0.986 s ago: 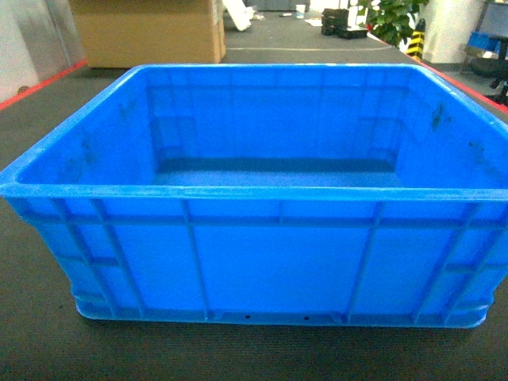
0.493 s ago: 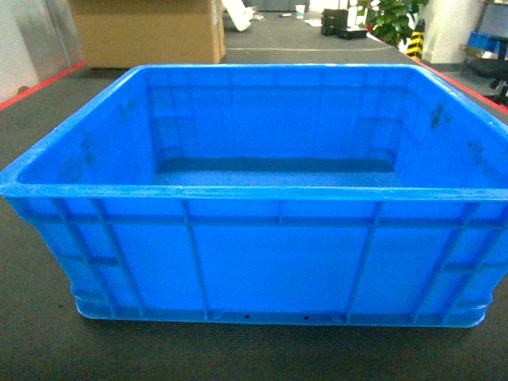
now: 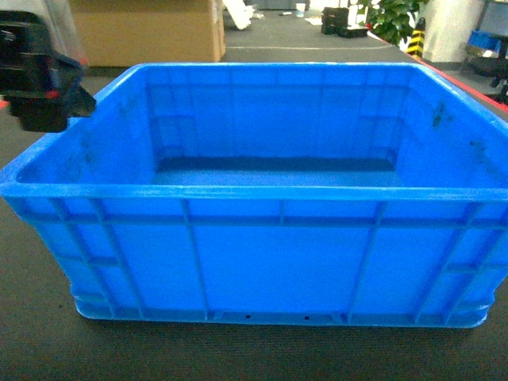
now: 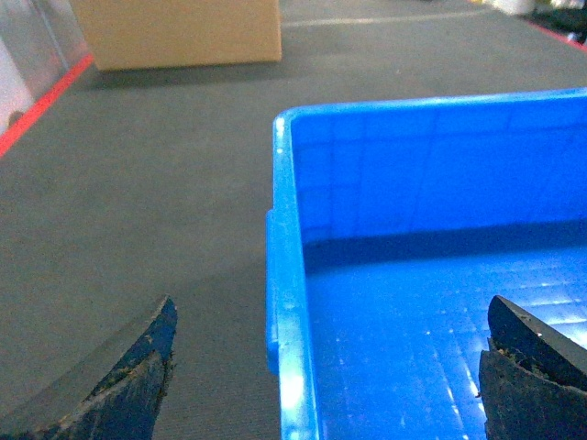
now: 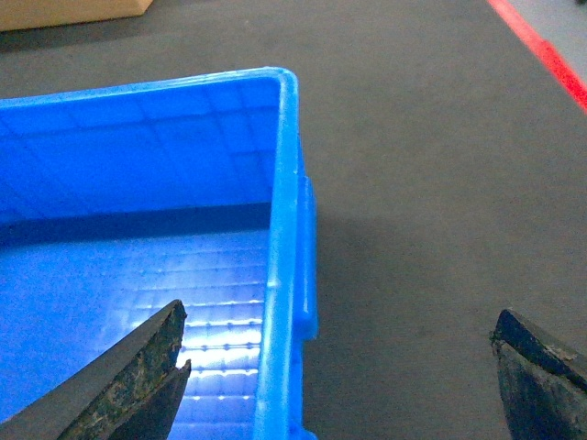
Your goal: Place box next to blue box on left shelf
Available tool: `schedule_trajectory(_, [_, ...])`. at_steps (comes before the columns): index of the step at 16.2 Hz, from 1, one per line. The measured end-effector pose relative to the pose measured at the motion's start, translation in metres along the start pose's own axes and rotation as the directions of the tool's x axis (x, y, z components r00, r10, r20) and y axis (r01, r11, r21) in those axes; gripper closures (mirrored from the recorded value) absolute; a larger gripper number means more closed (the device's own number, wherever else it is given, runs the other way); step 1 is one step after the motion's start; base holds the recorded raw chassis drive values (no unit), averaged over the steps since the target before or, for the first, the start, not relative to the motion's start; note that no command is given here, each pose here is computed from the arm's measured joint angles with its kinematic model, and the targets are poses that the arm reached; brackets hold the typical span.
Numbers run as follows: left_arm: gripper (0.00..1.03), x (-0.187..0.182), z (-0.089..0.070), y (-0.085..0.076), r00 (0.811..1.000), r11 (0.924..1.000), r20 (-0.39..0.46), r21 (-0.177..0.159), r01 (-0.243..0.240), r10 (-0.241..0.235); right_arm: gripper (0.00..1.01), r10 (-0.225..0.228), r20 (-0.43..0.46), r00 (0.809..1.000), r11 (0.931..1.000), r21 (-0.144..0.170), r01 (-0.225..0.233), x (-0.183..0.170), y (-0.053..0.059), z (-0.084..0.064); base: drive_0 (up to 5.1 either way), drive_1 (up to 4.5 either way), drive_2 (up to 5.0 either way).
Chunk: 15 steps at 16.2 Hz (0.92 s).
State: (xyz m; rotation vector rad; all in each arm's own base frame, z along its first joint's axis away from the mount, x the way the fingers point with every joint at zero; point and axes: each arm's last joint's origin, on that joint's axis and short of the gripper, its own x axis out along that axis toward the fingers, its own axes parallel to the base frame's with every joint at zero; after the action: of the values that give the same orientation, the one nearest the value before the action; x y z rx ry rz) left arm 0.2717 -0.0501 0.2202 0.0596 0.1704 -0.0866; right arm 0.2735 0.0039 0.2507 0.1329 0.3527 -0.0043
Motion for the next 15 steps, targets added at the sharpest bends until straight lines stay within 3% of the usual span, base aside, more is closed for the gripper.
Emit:
schedule_trajectory(2, [0.05,0.035,-0.001,-0.006,0.995,0.9989,-0.093,0.007,-0.046,0.046,0.03,0.038,-0.084,0.996,0.9983,0.047,-0.034,0.038,0.007,0.009,0.0,0.00,0.0])
schedule_trajectory(3, [0.05,0.046,-0.001,-0.007,0.989,0.9979,-0.130,0.016,-0.062,0.064,0.03,0.071,-0.171,0.983,0.9953,0.077,-0.059,0.056,0.011,0.006,0.0,0.00,0.0])
schedule_trajectory(5, [0.05,0.056,-0.001,-0.007,0.981,0.9961,-0.171,0.027,-0.084,0.088,0.03,0.061,-0.235,0.970,0.9956,0.084,-0.043,0.076,0.011,0.002,0.0,0.00,0.0])
schedule_trajectory(6, [0.05,0.063,0.000,-0.006,0.976,0.9942,-0.190,0.025,-0.105,0.108,0.03,0.048,-0.261,0.964,0.9961,0.084,-0.027,0.087,0.010,-0.001,0.0,0.00,0.0])
schedule_trajectory(8, [0.05,0.072,-0.006,-0.007,0.964,0.9945,-0.246,0.014,-0.104,0.104,0.03,0.038,-0.313,0.949,0.9964,0.084,-0.012,0.099,0.009,-0.012,0.0,0.00,0.0])
schedule_trajectory(10, [0.05,0.075,-0.012,-0.006,0.948,0.9937,-0.301,-0.008,-0.112,0.104,0.03,0.046,-0.333,0.942,0.9967,0.078,-0.021,0.100,0.014,-0.017,0.0,0.00,0.0])
schedule_trajectory(12, [0.05,0.078,-0.014,-0.004,0.937,0.9939,-0.338,-0.037,-0.104,0.085,0.03,0.048,-0.344,0.938,0.9982,0.050,-0.033,0.100,0.020,-0.018,0.0,0.00,0.0])
schedule_trajectory(13, [0.10,0.079,-0.015,-0.004,0.930,0.9949,-0.363,-0.050,-0.088,0.064,0.08,0.042,-0.353,0.935,0.9987,0.041,-0.030,0.100,0.020,-0.019,0.0,0.00,0.0])
schedule_trajectory(15, [0.33,0.079,-0.014,-0.002,0.916,0.9941,-0.396,-0.062,-0.089,0.057,0.30,0.014,-0.366,0.931,0.9996,0.028,-0.004,0.100,0.018,-0.019,0.0,0.00,0.0])
